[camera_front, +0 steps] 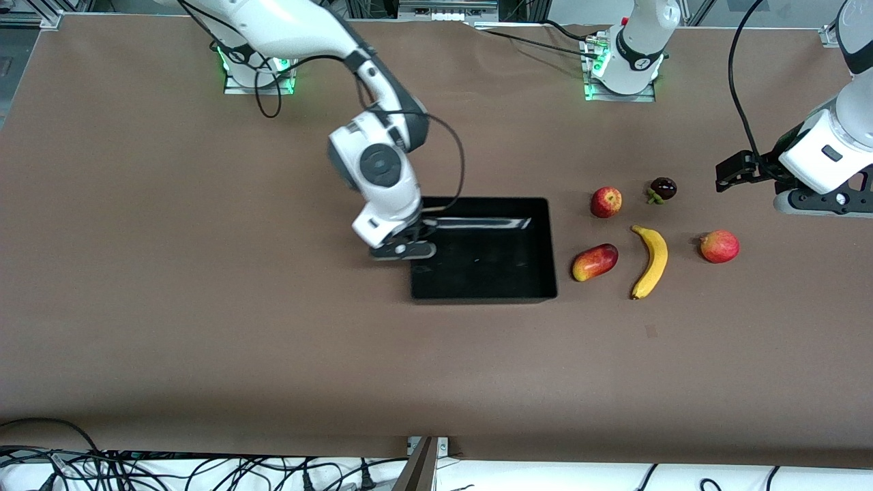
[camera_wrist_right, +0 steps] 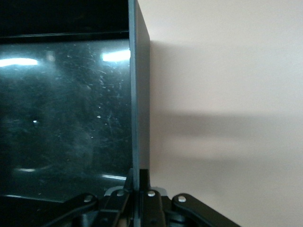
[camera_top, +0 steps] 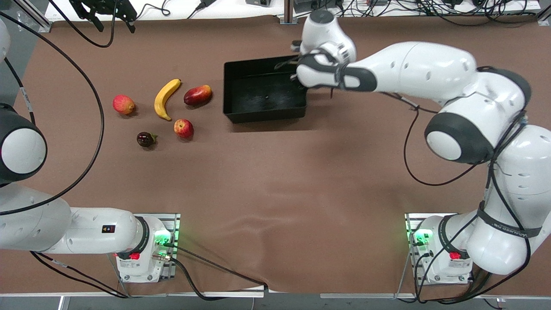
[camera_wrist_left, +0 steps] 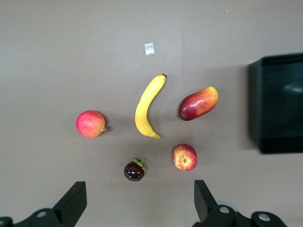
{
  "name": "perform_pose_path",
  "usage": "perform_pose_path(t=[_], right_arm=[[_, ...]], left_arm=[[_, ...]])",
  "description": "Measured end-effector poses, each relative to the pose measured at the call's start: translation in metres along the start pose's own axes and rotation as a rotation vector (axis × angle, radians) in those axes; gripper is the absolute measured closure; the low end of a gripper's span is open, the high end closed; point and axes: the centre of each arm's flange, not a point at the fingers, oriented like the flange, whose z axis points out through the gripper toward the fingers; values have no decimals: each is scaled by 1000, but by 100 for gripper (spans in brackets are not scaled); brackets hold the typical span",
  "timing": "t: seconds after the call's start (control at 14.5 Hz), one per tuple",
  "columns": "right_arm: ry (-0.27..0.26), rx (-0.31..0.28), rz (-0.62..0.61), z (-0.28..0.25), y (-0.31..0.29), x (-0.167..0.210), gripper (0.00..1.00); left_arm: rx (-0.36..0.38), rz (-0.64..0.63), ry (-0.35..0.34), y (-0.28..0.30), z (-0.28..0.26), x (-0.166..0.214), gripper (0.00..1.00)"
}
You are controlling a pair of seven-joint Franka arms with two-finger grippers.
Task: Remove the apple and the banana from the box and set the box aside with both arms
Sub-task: 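Drag the empty black box away from the fruits with the right gripper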
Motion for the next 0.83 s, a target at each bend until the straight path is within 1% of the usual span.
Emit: perform_pose_path(t=[0.21,0.41,0.55,0.69,0.76,0.83], right_arm=[[-68,-11,-16,-56,92,33,95],[-122,0,-42,-89,182,50,95],[-134,7,-52,-97,236,49,95],[-151,18,-90,-95,299,41,95],[-151,21,-104,-89,332,34,95],[-140,21,-111,-79,364,27,95]], left_arm=[[0,0,2,0,-1,0,0],[0,0,5,0,-2,0,0],[0,0,8,0,-2,0,0],[0,0,8,0,-2,0,0],[0,0,8,0,-2,0,0],[0,0,7,0,-2,0,0]])
